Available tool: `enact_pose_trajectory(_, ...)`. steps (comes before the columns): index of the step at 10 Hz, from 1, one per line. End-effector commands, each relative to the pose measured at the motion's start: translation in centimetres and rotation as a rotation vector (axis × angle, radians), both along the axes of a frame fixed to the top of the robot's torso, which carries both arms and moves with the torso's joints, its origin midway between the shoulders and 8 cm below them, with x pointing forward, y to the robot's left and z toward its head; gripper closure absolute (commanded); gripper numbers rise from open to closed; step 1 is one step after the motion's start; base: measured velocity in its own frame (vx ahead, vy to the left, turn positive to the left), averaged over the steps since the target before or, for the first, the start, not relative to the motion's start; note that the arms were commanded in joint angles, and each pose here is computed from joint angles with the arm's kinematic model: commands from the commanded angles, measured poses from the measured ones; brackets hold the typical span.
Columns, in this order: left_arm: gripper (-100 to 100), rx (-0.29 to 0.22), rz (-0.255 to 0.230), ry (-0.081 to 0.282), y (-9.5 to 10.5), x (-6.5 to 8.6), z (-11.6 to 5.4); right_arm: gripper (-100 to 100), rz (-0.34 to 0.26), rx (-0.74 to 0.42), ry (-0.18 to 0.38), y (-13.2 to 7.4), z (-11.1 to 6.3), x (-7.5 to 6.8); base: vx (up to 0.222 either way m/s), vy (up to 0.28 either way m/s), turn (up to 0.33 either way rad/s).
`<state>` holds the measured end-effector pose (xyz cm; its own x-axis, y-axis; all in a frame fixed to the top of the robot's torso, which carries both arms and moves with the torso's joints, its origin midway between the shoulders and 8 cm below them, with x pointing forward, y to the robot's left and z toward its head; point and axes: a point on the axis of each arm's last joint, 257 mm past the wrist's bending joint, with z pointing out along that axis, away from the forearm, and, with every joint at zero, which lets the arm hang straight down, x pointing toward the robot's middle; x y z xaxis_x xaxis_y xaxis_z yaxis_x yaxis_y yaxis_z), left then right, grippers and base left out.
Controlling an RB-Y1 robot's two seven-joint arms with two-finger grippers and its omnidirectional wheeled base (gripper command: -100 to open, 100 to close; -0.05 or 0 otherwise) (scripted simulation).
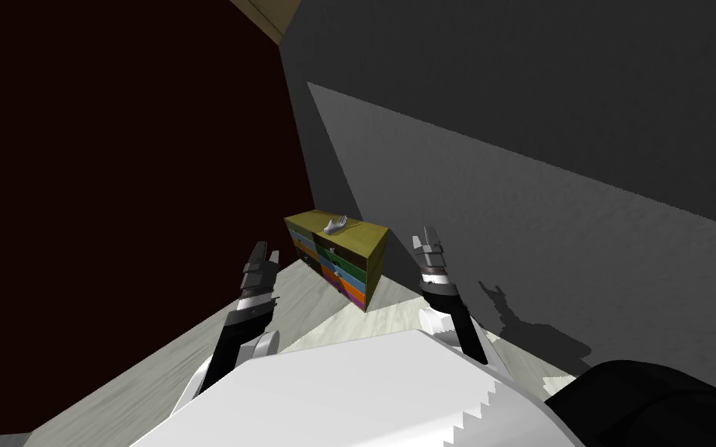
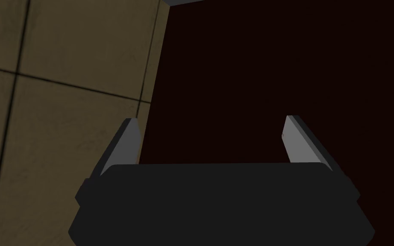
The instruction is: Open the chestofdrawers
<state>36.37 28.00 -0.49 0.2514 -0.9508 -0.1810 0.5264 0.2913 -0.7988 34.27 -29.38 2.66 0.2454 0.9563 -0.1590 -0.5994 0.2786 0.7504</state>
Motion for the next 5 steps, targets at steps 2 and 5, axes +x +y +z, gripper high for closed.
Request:
enact_pose_trajectory(2,0,0.000,0.000,0.000,0.00,0.00,0.00,0,0.000,0.000,0.000,0.00,0.00,0.00,0.000,0.000,0.000)
enact_pose_trajectory(5,0,0.000,0.000,0.000,0.00,0.00,0.01,0,0.000,0.000,0.000,0.00,0.01,-0.01,0.000,0.000,0.000)
